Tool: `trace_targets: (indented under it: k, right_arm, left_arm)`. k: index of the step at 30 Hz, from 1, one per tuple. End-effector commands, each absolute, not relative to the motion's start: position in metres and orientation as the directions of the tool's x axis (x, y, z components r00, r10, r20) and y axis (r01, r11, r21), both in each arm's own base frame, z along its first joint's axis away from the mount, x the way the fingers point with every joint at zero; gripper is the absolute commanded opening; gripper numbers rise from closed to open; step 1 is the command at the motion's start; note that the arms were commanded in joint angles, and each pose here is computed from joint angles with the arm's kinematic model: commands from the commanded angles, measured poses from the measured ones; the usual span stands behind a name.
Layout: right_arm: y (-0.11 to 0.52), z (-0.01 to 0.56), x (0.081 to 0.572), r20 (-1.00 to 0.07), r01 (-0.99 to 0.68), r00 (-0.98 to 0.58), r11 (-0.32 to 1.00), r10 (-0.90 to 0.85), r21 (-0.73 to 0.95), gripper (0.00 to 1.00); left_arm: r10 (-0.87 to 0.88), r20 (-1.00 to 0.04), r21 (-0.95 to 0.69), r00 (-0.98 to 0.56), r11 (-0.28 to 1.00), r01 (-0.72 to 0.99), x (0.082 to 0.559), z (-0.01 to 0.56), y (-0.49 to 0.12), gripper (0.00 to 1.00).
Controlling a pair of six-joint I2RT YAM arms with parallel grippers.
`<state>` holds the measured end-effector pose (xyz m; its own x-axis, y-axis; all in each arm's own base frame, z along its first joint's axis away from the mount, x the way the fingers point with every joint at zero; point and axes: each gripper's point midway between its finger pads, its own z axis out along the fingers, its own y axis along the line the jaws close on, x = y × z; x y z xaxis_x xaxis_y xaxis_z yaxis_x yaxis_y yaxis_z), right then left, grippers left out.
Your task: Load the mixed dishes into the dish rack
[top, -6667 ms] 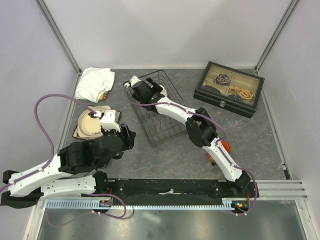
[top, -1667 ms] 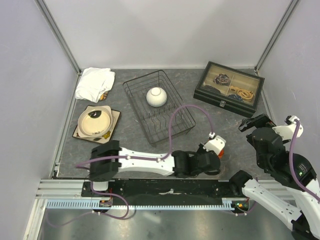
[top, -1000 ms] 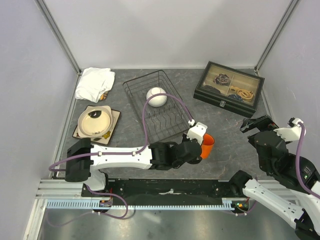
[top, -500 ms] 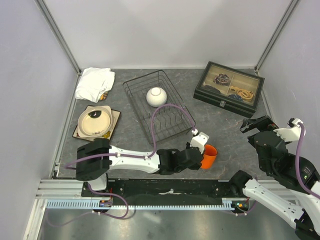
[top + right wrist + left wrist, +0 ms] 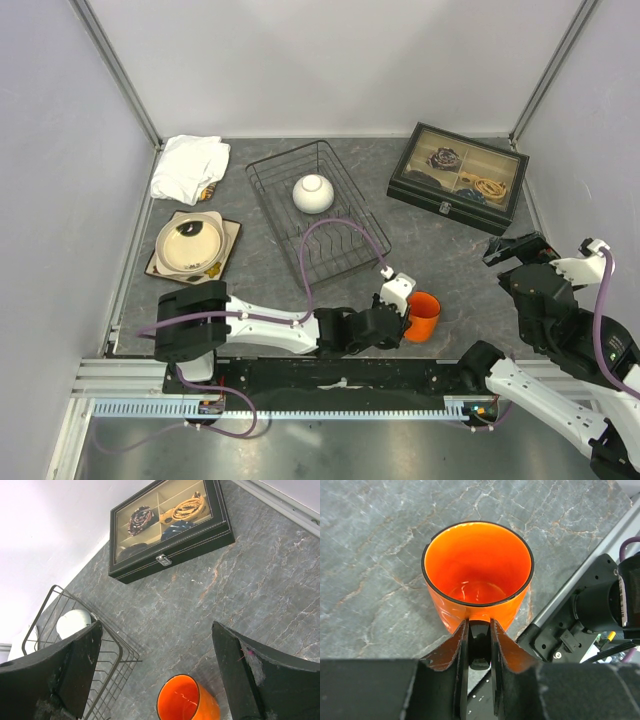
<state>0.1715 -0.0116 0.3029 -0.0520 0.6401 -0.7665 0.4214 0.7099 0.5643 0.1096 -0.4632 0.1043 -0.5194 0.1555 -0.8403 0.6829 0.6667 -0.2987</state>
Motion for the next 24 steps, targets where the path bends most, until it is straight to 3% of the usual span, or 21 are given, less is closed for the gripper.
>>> trace_targets:
  k: [1,15,24]
  right_arm:
    - [-0.020,0.308,0.168,-0.775,0.425,-0.020,0.707,0.632,0.565,0.98]
    - [-0.019,0.307,0.168,-0.778,0.424,-0.028,0.712,0.628,0.559,0.98]
    - [-0.019,0.303,0.168,-0.775,0.423,-0.034,0.711,0.632,0.562,0.98]
  left_arm:
    - [0.124,-0.815,-0.351,-0.565,0.670,0.654,0.099,0.091,-0.465,0.02]
    - [0.189,-0.796,-0.311,-0.575,0.687,0.657,0.092,0.069,-0.458,0.17]
    - [0.213,-0.781,-0.299,-0.588,0.698,0.650,0.089,0.058,-0.454,0.34]
